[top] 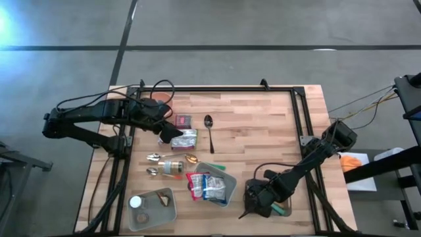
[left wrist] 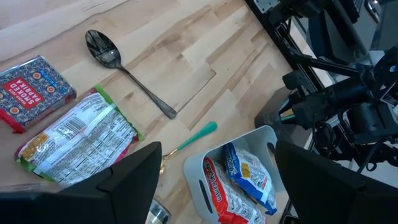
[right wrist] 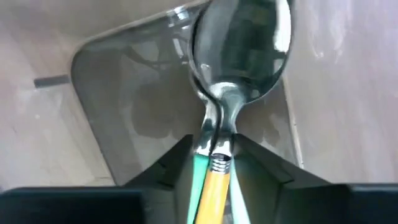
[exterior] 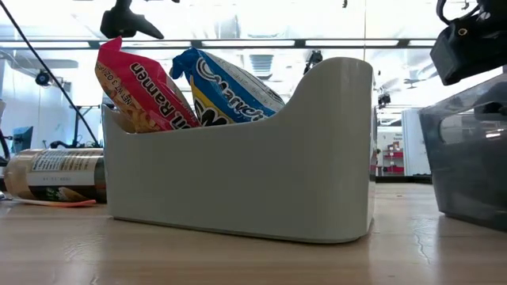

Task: Pick & Place Food Item
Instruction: Put the yellow spoon into the black bin, then put the green noodle pack into the right gray bin

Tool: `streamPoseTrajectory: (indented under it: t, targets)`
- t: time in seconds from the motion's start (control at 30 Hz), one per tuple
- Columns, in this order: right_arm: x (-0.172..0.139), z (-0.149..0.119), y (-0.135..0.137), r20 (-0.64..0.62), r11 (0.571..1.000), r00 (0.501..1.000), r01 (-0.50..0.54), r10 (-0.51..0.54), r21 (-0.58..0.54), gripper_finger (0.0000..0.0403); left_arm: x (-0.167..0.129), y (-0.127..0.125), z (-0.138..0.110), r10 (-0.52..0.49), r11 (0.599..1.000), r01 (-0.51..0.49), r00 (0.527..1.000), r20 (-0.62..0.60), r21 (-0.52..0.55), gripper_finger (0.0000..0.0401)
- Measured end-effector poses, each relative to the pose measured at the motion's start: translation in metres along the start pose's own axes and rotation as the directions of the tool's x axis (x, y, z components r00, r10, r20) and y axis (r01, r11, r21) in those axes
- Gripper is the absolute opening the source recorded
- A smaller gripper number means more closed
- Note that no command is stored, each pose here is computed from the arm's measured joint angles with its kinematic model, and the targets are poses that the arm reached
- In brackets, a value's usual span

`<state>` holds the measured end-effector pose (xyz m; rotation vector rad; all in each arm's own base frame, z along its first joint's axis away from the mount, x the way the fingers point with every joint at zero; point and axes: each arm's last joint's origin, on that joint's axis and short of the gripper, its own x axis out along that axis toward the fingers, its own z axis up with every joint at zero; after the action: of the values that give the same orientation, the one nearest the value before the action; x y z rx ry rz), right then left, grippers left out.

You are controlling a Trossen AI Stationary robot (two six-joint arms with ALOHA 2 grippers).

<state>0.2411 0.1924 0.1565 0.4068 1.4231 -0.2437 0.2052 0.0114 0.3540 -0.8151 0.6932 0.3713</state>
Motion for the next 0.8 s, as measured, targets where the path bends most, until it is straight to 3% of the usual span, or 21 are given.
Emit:
streamPoseTrajectory:
  t: [0.4, 0.8]
  targets:
    - [-0.003, 0.001, 0.002, -0.005, 1.000, 1.000, -0.009, 0.009, 0.021, 0.0235, 0.000, 0.000, 0.000, 0.000, 1.000, 0.000, 1.000, 0.000, 0.000, 0.0318]
    - [-0.040, 0.009, 0.013, 0.001, 0.998, 0.998, 0.060, -0.060, -0.016, 0.0253, 0.000, 0.000, 0.000, 0.003, 1.000, -0.003, 1.000, -0.004, 0.001, 0.0318]
